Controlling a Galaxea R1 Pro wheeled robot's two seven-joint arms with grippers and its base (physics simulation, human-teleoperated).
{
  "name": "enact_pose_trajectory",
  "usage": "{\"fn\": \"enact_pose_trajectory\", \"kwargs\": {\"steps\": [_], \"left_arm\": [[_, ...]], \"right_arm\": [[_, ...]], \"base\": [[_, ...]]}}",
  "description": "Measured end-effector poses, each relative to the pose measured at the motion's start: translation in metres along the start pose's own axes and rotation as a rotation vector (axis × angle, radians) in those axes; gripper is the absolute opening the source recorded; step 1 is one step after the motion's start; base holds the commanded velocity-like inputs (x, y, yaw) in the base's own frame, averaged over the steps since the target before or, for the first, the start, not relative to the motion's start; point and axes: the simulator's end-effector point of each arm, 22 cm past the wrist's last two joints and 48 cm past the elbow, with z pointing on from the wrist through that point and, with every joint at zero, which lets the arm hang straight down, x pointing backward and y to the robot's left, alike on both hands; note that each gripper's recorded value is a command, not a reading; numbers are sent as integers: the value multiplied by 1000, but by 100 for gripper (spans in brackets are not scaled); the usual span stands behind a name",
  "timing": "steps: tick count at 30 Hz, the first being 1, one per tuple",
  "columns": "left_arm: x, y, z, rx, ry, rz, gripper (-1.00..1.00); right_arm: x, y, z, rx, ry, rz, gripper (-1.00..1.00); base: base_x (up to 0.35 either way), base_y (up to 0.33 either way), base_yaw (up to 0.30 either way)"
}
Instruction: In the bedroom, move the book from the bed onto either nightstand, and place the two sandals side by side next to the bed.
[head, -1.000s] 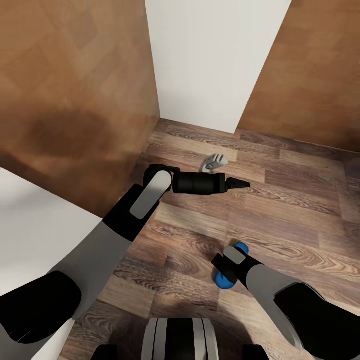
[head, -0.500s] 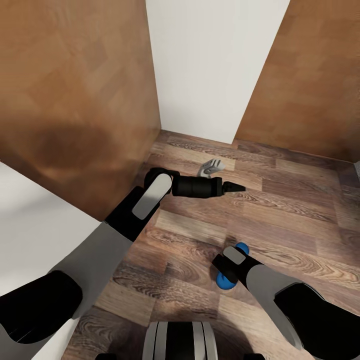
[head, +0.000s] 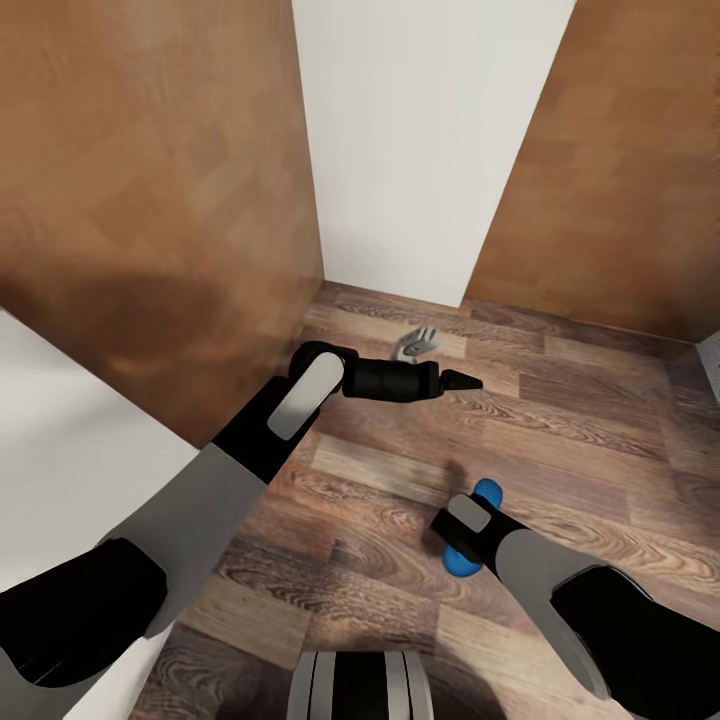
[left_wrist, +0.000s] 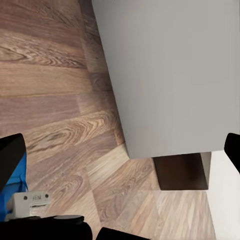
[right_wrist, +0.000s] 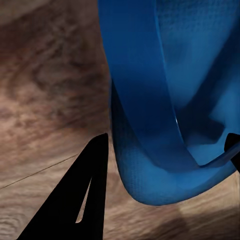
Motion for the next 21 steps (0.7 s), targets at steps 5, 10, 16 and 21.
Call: {"fn": "enact_pose_trajectory", "kwargs": {"steps": [5,10,16,21], "left_arm": [[-5,-11,-5,-3,-7,17,100],[-9,-21,-9,-7,-12,33,100],[-11,-26,-14,-29,-13,37,100],[-15,-33,-20,-59,-20,55,100]], "right_arm": [[-12,-3,-10,-5,-21,7,-100],[-23,-3,-20,-13,-42,11,-100],[-36,-3,-35,-23,-71,14,-100],[-48,-5,-48,-33,-94,23,-100]], "base": [[0,0,-37],[0,0,-173],[0,0,-250],[0,0,-257]]}}
